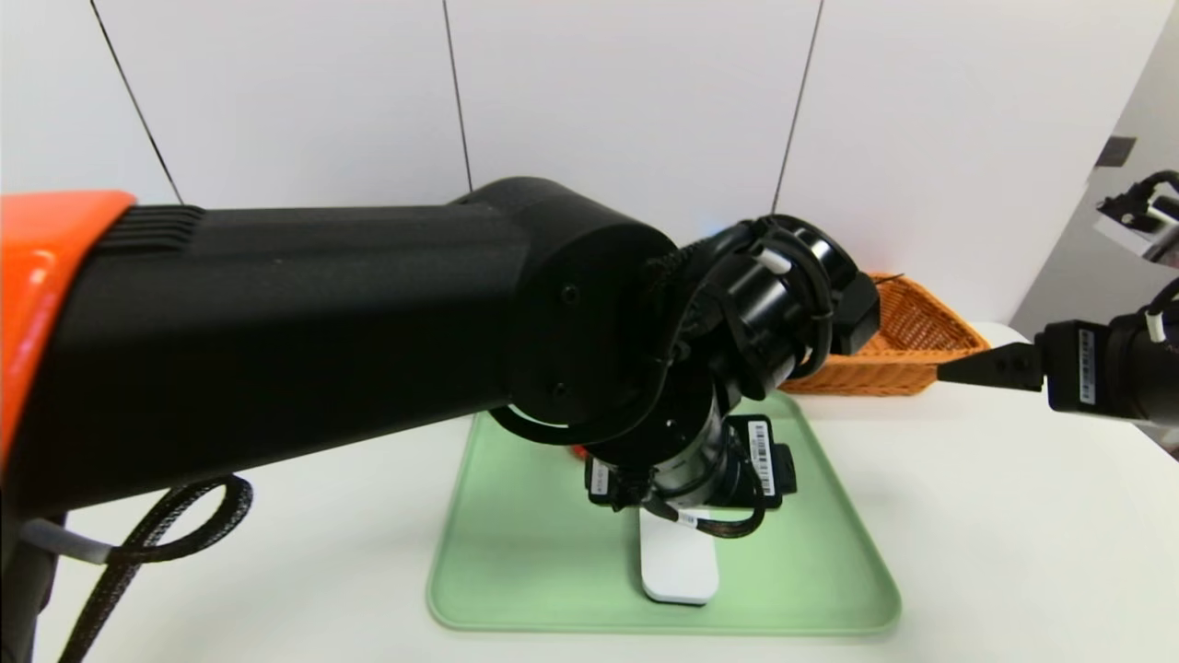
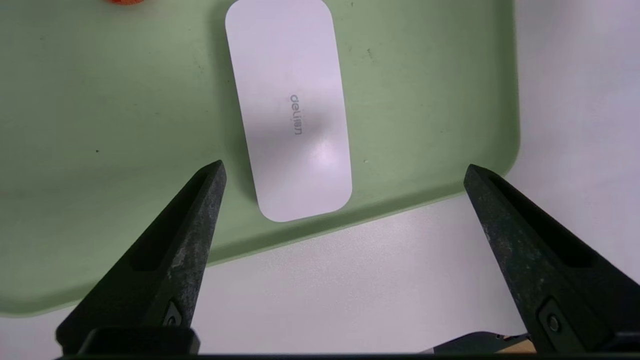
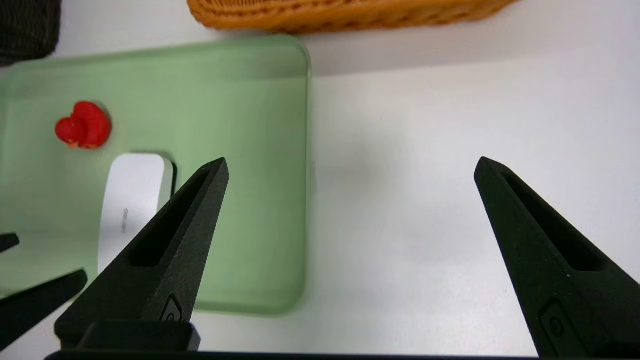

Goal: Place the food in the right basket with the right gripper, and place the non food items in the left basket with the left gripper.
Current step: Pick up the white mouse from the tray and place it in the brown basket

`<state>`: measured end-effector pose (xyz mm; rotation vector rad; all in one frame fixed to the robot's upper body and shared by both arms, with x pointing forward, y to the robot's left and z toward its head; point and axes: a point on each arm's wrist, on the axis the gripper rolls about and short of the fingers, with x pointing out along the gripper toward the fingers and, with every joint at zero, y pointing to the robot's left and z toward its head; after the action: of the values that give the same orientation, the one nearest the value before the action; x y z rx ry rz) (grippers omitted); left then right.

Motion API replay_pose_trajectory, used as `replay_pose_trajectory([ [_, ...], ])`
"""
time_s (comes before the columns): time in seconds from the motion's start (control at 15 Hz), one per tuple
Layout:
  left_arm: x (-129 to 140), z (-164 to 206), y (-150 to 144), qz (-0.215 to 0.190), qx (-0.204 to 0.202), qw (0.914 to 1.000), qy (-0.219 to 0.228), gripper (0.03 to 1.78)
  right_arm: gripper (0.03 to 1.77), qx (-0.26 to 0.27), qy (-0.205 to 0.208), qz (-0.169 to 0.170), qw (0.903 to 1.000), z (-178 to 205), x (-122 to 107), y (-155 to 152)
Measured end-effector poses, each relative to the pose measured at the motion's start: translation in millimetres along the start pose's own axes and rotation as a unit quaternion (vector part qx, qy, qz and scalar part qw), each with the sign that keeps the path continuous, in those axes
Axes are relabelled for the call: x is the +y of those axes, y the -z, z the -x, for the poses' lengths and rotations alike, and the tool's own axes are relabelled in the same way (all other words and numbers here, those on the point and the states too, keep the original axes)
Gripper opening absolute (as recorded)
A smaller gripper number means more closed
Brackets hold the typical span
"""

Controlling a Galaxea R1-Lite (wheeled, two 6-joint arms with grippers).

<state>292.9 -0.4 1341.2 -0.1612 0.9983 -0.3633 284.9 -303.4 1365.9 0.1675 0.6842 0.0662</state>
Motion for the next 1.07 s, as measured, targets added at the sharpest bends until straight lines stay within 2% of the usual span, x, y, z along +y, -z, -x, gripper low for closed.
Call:
replay_pose_trajectory([
  [0.13, -1.5, -15.1, 4.0, -0.003, 0.008, 0.9998, -0.016, 1.69, 1.69, 0.017, 0.001, 0.000, 0.9999, 0.3, -3.5, 14.6],
  [0.4, -2.2, -42.5, 8.9, -0.021, -0.003, 0.9980, -0.060, 1.69, 1.69, 0.031, -0.014, -0.007, 0.9994, 7.3, -7.4, 33.4],
  [1.07, -3.4, -75.3, 16.7, -0.031, 0.010, 0.9964, -0.079, 1.69, 1.69, 0.033, -0.022, -0.012, 0.9991, 10.6, -10.7, 41.1],
])
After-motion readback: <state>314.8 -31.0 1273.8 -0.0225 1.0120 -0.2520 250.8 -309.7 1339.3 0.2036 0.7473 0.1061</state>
